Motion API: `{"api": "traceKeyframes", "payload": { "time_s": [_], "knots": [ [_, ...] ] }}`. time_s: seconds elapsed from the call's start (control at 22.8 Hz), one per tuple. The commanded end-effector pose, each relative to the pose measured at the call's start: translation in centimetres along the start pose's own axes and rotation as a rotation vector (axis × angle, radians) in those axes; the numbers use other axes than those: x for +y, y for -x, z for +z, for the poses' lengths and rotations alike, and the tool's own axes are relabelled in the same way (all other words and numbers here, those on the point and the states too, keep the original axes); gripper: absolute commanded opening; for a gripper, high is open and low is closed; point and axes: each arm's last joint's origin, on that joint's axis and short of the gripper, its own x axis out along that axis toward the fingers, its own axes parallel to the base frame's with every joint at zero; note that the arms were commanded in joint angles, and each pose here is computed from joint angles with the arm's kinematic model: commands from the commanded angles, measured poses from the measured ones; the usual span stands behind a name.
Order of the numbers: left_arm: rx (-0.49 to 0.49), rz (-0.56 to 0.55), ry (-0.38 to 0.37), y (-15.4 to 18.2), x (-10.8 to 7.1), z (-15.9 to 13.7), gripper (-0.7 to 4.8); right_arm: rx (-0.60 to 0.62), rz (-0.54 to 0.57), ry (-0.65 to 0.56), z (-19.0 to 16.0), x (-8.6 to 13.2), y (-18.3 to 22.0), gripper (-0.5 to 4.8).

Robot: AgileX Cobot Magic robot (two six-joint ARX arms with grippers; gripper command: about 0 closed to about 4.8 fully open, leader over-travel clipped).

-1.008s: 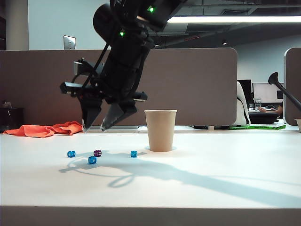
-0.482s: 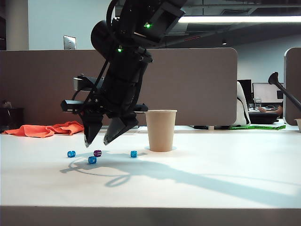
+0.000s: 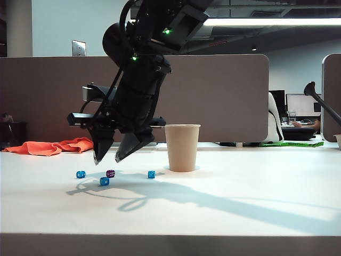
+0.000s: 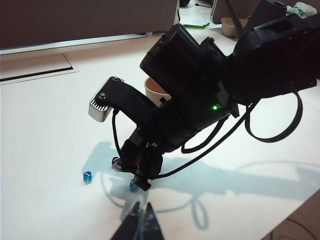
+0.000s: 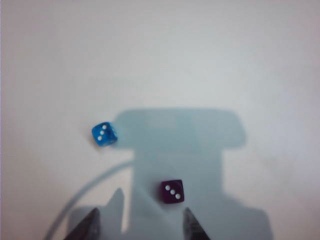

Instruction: Pick up the dice with a different color and drop it into the paper cup.

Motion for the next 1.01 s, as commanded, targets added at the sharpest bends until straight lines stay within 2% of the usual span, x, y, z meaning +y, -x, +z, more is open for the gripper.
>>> {"api": "traceKeyframes", "payload": {
  "time_s": [0.04,0.61,1.01],
  "knots": [
    [-0.013,-0.003,-0.003,0.1,0.0,0.2,-0.06,-0.036,0.000,0.001,0.4,0.2,0.0,2.12],
    [-0.013,-0.003,-0.003,0.1,0.0,0.2,-0.06,-0.086,0.001,0.000,0.6,0.1,-0.7,2.12],
    [-0.013,-0.003,-0.003,0.1,0.0,0.2,-0.06,-0.092,-0.032,-0.017,0.5,-1.0,-1.2,2.12]
  ]
}}
